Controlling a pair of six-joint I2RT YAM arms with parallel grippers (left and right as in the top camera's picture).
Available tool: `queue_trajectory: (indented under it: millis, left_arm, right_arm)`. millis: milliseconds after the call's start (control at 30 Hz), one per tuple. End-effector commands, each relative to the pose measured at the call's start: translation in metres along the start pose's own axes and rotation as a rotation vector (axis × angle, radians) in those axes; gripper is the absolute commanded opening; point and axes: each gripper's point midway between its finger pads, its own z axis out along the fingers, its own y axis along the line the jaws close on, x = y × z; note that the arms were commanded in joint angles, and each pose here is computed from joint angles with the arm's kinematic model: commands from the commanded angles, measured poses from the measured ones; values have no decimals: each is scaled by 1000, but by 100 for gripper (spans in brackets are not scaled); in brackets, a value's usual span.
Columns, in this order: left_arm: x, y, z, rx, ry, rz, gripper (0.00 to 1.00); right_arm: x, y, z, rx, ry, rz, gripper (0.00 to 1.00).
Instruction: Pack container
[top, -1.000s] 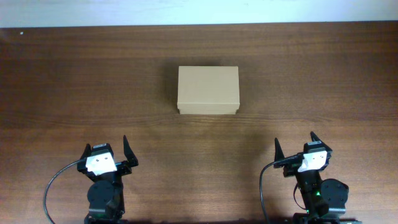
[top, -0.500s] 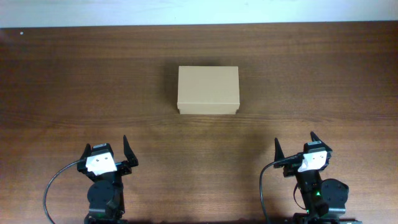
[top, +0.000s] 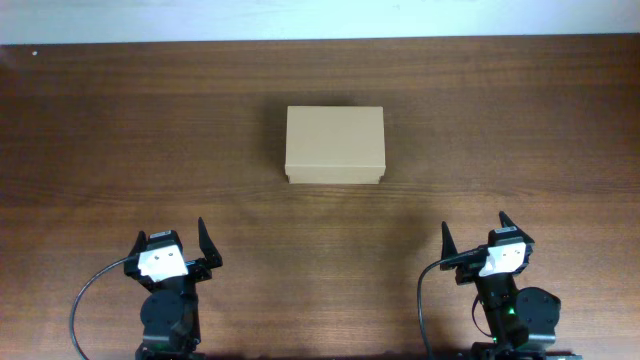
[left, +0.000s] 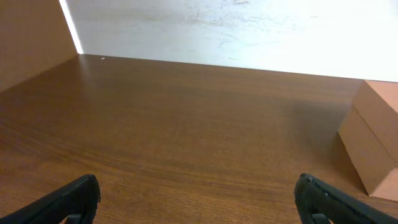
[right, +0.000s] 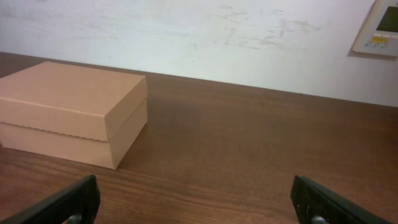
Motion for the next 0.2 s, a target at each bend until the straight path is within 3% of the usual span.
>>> queue_trajectory:
  millis: [0,167]
  left_arm:
    - [2,2,0,-10,9,15,100]
    - [2,2,0,-10,9,15,100]
  right_arm:
    - [1,0,0,-3,-5,0,99]
    - [1,0,0,-3,-5,0,99]
